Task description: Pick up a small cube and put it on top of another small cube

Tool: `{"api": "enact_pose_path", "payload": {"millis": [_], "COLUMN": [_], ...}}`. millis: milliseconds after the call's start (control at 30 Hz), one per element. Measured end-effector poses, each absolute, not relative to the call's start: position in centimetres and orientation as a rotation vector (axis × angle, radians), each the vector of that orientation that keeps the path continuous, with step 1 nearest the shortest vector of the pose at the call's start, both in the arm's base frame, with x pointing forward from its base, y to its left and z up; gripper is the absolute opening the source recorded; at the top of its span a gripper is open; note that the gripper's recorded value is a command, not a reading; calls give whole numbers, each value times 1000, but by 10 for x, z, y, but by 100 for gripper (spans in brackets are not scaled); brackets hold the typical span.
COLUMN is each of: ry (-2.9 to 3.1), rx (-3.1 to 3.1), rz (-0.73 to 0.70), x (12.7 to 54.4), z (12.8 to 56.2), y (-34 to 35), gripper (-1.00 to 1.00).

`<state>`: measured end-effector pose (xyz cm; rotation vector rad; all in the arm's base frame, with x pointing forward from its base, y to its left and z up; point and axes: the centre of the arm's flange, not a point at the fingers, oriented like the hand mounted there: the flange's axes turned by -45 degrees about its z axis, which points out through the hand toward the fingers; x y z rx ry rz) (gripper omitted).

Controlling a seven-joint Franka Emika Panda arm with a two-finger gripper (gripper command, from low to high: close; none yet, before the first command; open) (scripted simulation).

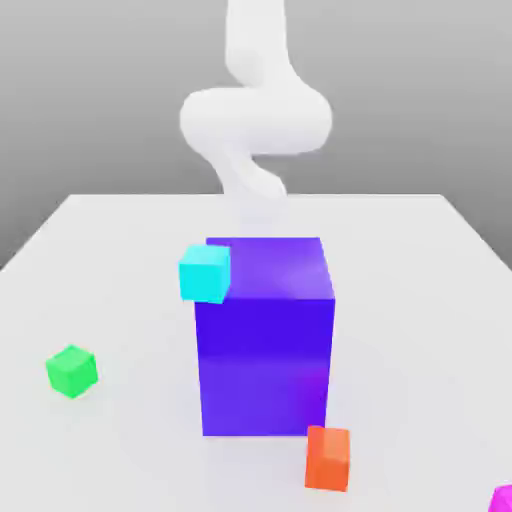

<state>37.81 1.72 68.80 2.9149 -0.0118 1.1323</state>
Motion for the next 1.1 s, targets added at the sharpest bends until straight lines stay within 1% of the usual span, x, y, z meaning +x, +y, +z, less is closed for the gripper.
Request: {"api": "enact_pose_path", "payload": {"millis": [267, 400, 533, 700, 833, 967, 1100], "ry": [44, 80, 120, 186, 215, 250, 282], "rx": [2960, 2981, 3002, 3032, 3058, 3086, 3117], "rz": [847, 716, 589, 433, 308, 180, 50], "x": [467, 500, 524, 539, 544, 538, 522], "z": [595, 541, 482, 404, 340, 276, 215], "y": [77, 109, 141, 187, 216, 249, 281], "gripper": [0, 0, 0, 0, 0, 0, 0]}}
